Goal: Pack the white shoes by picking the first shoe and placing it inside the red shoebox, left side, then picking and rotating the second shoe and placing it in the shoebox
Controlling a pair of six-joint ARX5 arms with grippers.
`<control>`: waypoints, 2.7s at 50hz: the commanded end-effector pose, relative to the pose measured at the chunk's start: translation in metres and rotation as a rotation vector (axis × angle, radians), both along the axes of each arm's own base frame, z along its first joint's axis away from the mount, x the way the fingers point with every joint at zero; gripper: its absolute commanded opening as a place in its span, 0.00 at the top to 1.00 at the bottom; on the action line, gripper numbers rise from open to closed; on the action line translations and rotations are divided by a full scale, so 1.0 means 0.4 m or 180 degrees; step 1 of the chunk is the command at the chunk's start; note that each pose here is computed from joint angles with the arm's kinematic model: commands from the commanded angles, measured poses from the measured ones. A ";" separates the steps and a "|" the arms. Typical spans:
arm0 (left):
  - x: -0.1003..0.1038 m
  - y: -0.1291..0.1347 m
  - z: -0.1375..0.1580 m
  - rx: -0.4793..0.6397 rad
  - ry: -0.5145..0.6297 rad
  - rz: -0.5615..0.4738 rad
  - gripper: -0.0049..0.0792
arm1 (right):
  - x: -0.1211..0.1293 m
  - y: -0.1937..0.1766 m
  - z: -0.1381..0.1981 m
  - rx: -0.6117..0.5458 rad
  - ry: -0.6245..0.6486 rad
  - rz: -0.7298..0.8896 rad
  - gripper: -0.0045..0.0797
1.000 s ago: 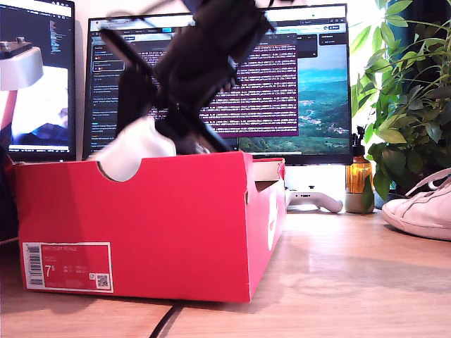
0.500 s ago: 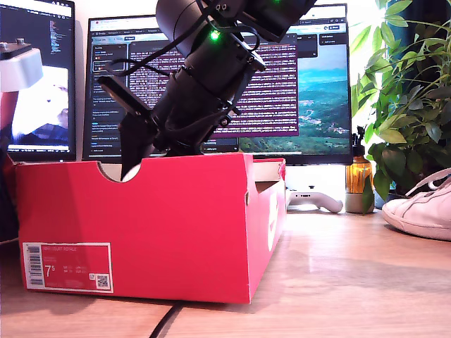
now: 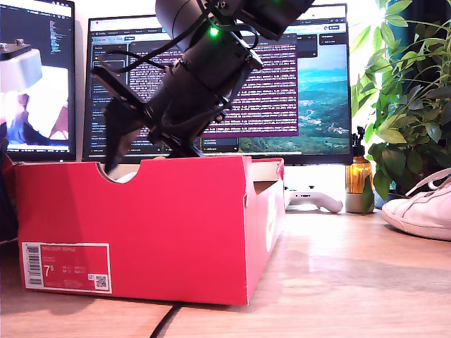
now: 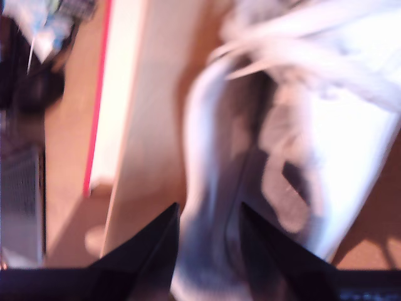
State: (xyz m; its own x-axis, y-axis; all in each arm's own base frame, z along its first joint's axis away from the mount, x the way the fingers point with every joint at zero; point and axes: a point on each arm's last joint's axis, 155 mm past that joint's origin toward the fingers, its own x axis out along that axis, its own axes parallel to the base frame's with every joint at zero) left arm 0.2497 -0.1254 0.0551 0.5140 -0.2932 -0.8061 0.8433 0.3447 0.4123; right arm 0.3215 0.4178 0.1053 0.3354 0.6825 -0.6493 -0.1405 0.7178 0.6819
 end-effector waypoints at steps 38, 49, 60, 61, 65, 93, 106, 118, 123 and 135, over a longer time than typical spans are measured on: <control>0.001 -0.009 0.006 -0.0045 0.0006 -0.0018 0.96 | 0.228 -0.359 0.200 -0.0788 0.0145 -0.1107 0.62; 0.001 -0.010 0.006 -0.0046 0.0007 -0.0018 0.96 | 0.131 -0.600 0.119 -0.1764 0.0823 -0.2105 0.63; 0.001 -0.010 0.005 -0.0046 0.0008 -0.0019 0.96 | 0.053 -0.771 0.114 -0.2340 0.1126 -0.2759 0.63; 0.001 -0.009 0.006 -0.0047 0.0007 -0.0018 0.96 | 0.054 -0.776 0.118 -0.2319 0.1128 -0.2796 0.63; 0.001 -0.010 0.006 -0.0047 0.0007 -0.0019 0.96 | 0.056 -0.796 0.143 -0.2224 0.1094 -0.2929 0.63; 0.001 -0.010 0.006 -0.0047 0.0007 -0.0019 0.96 | -0.046 -0.992 0.204 -0.2091 0.1026 -0.3662 0.58; 0.001 -0.009 0.006 -0.0047 0.0007 -0.0018 0.96 | -0.118 -1.075 0.126 -0.2181 0.1461 -0.4021 0.35; 0.001 -0.010 0.006 -0.0048 0.0007 -0.0018 0.96 | -0.131 -1.144 0.117 -0.2180 0.1637 -0.4185 0.22; 0.001 -0.010 0.006 -0.0047 0.0007 -0.0019 0.96 | -0.137 -1.175 0.116 -0.2174 0.1708 -0.4243 0.19; 0.001 -0.009 0.006 -0.0047 0.0007 -0.0018 0.96 | -0.142 -1.210 0.111 -0.2204 0.1771 -0.4365 0.19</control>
State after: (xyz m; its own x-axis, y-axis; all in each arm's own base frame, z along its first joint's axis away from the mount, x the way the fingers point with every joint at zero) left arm 0.2494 -0.1259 0.0551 0.5123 -0.2958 -0.8062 0.8445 0.3440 0.4105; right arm 0.2675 -0.0634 0.1507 0.0509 -0.3640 -0.9300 0.9609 0.2715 -0.0536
